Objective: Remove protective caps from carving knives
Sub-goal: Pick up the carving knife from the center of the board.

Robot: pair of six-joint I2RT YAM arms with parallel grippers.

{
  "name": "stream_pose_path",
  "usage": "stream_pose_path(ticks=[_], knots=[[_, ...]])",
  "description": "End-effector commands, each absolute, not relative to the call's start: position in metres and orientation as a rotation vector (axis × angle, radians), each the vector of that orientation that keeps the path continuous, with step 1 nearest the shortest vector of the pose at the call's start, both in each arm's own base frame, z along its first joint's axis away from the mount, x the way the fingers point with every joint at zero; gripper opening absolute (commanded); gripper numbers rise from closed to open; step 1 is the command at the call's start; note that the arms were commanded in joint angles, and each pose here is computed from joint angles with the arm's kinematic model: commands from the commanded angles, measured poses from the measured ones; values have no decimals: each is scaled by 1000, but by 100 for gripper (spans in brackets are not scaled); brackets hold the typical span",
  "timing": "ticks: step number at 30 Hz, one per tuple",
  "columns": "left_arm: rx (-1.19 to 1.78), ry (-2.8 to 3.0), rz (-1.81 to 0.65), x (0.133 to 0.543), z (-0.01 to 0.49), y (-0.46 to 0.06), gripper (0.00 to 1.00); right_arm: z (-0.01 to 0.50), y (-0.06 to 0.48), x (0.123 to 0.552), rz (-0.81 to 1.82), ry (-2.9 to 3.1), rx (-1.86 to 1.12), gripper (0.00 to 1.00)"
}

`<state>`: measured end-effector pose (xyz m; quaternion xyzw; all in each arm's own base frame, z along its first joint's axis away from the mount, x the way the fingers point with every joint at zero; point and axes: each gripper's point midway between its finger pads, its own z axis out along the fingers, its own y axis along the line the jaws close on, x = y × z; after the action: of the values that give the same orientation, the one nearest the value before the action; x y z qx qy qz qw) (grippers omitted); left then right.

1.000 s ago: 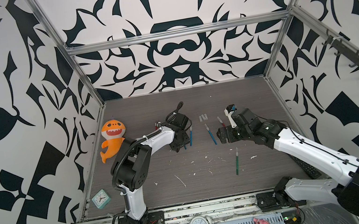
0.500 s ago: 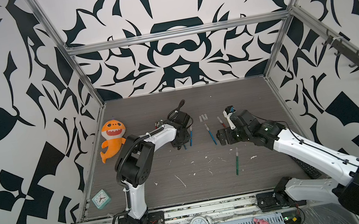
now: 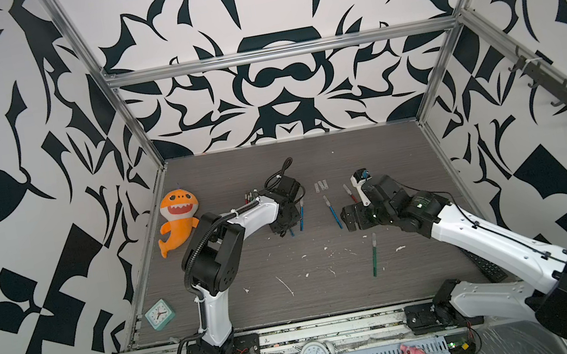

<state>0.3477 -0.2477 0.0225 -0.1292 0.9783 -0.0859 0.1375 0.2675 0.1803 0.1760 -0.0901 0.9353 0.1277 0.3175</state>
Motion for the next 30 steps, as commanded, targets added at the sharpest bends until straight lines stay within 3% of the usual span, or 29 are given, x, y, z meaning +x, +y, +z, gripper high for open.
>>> stream_pose_path(ticks=[1, 15, 22, 30], knots=[[-386, 2905, -131, 329, -6, -230, 17, 184, 182, 268, 337, 2434, -224, 99], [-349, 2910, -83, 320, -9, -219, 9, 180, 187, 266, 329, 2445, -236, 99], [-311, 2894, -76, 319, 2, -215, 0, 177, 192, 266, 340, 2456, -239, 99], [-235, 2847, -203, 317, 31, -222, 0, 176, 216, 267, 500, 2461, -220, 99]])
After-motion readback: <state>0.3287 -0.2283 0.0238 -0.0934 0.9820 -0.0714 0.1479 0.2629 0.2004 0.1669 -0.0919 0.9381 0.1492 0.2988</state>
